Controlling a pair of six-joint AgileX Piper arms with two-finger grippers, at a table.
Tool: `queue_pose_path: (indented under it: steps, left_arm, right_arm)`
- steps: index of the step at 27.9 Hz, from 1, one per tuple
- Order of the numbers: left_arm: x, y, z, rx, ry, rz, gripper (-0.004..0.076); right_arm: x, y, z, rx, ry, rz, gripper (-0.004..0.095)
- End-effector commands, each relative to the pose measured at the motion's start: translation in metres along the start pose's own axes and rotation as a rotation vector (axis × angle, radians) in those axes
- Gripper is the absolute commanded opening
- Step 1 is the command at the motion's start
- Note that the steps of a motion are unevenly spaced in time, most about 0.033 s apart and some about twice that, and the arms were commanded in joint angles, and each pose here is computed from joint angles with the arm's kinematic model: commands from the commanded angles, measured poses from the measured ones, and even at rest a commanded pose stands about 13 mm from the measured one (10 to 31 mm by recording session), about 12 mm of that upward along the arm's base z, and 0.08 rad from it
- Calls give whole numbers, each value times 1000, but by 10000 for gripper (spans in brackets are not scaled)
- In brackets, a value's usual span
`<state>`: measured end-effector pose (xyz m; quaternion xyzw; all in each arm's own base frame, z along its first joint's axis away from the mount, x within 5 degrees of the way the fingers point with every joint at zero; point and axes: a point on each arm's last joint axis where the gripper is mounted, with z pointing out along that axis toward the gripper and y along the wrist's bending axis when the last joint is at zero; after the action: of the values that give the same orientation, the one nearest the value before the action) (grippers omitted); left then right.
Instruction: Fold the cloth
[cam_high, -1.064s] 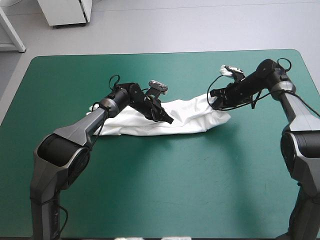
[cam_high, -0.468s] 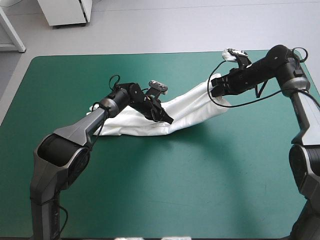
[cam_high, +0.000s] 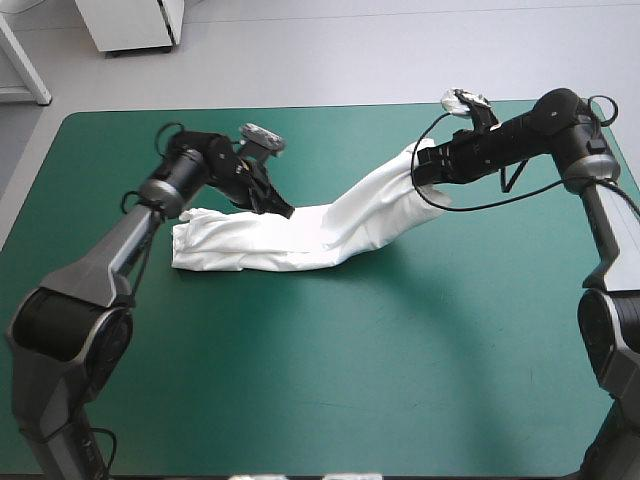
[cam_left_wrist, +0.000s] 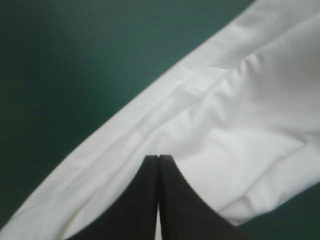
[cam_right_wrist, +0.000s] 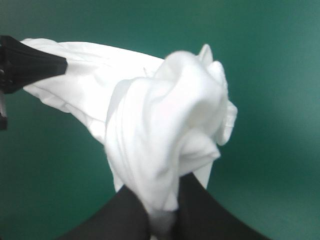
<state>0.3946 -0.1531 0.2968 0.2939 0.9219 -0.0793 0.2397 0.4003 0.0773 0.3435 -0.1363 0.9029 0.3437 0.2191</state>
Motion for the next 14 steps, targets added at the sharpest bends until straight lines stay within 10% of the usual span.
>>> queue_pose_path:
  steps: [1, 14]
  left_arm:
    - [-1, 21, -89, -93, -183, -52, -9]
    - [51, 40, -234, -285, -395, -174, -9]
  right_arm:
    - [-10, 48, -22, -133, -129, -74, -17]
    - [-11, 135, 42, -310, -161, -204, -17]
